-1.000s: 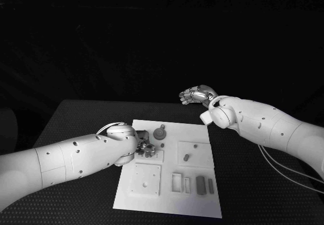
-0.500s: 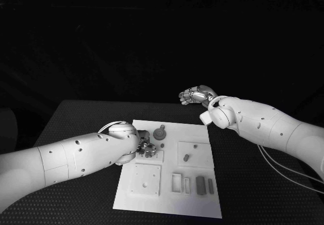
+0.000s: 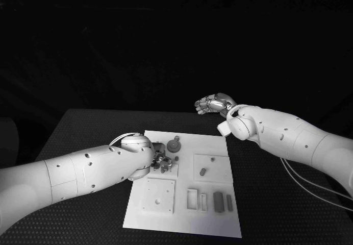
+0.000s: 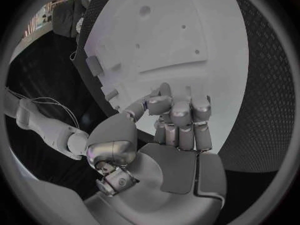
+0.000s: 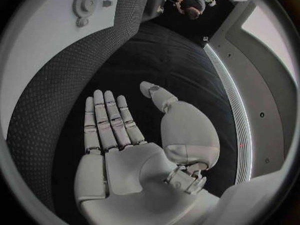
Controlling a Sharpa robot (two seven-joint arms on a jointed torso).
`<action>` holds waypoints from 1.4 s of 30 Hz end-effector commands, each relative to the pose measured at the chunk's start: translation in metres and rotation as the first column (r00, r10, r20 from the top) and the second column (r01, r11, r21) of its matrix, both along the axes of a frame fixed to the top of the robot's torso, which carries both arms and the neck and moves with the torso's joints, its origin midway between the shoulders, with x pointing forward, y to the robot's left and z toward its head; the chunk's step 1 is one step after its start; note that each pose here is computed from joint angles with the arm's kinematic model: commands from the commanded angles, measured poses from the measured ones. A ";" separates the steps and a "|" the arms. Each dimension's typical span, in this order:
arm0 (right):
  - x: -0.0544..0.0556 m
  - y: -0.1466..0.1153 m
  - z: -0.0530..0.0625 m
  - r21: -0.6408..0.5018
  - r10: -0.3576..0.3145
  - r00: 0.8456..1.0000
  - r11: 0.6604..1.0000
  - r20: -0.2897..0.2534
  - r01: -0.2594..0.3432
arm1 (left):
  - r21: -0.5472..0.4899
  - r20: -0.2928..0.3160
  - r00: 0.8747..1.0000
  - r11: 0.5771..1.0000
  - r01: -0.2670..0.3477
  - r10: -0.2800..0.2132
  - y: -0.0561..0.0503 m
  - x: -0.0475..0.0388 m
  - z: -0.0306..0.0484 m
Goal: Assemble the parts on the task board
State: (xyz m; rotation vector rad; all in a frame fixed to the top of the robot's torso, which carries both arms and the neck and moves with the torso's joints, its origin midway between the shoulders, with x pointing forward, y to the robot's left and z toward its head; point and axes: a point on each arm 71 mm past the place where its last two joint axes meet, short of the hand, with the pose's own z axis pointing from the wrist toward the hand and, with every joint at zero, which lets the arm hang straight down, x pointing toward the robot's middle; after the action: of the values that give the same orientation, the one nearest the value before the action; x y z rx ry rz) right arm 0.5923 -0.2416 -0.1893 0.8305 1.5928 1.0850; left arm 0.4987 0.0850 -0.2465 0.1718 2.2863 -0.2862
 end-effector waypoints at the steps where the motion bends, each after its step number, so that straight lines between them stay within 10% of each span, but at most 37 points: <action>1: 0.000 0.002 -0.001 -0.001 0.014 1.000 1.000 0.003 -0.014 | 0.004 -0.021 1.000 1.000 0.012 -0.012 -0.002 -0.0032 -0.0048; 42: -0.001 0.000 -0.003 -0.001 0.012 1.000 1.000 -0.002 -0.012 | 0.025 -0.016 1.000 1.000 0.016 -0.016 0.008 0.0029 0.0082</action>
State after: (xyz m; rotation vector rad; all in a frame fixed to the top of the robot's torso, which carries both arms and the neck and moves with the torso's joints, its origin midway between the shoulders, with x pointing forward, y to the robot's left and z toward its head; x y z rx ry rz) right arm 0.5915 -0.2427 -0.1926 0.8349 1.5970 1.0811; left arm 0.5029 0.0946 -0.2379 0.1704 2.2833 -0.2760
